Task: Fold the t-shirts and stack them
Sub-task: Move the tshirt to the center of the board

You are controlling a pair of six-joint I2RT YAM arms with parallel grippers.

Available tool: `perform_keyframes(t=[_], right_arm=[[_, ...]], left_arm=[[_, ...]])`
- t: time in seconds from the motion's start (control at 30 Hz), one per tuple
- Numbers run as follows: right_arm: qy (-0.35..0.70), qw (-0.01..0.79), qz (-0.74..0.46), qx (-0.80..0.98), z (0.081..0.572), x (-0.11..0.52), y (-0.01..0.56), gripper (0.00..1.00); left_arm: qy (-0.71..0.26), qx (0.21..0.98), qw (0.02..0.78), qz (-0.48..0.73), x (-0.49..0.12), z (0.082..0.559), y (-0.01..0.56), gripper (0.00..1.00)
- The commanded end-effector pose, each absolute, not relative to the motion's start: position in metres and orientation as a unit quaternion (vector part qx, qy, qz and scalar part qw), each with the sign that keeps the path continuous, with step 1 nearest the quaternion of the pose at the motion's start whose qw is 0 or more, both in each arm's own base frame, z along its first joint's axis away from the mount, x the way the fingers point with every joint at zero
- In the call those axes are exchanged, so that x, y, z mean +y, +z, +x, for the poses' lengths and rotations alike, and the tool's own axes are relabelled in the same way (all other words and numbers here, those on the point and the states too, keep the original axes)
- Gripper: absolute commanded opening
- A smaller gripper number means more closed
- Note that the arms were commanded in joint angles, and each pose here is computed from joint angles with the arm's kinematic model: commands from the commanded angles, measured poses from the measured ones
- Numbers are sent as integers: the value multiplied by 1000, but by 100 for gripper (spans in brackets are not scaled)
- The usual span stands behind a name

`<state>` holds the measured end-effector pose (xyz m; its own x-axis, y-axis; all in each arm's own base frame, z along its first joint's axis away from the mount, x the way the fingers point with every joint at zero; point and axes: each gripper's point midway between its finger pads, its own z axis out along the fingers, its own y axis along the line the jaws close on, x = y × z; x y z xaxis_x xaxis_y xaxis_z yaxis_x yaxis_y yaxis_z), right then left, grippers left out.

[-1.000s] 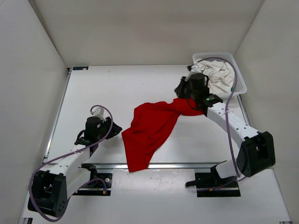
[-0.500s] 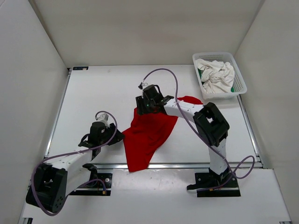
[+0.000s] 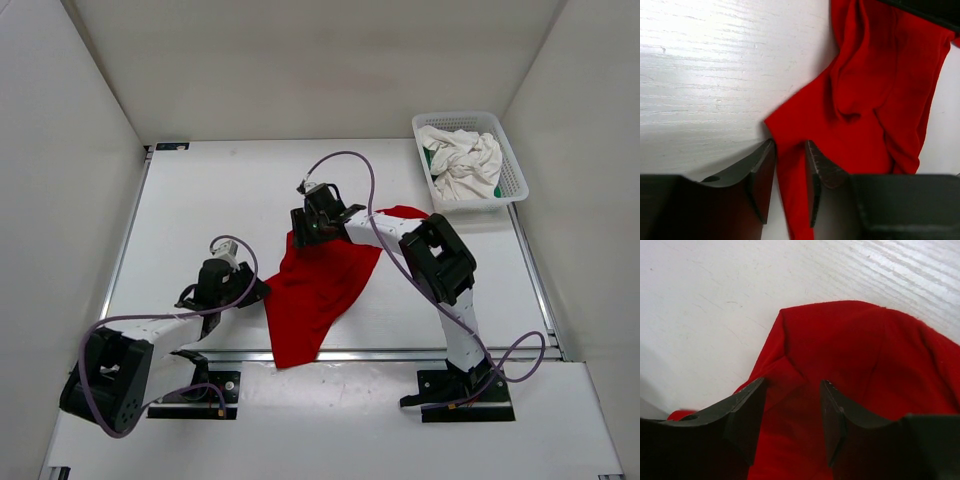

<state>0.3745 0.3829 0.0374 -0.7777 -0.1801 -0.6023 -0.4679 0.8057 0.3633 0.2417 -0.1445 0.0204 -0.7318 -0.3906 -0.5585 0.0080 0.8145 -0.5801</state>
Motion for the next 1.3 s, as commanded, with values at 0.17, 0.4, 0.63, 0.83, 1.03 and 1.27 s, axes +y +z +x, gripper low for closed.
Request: perform_keyframes(t=[0.17,0.4,0.63,0.83,1.03,1.27], right_arm=[[307,299,-175,886,383,402,67,40],[319,292,-171,885,389,403,69,24],[315,332,-167,873,414,399,104,0],[321,362,-167,859,440,378,158,13],[307,311,-197,878,423,391,104,29],[305,302,-209,879,438,406,88,37]], left_arm=[[-275,892,341,-109,-143,239,11,27],[-284,888,342,-118,-146,243,11,5],[-290,875,361,-143,-144,266,26,0],[-302,859,372,-180,-138,303,44,0],[-301,862,363,-185,-135,293,35,0],[-295,869,357,-176,-136,287,28,0]])
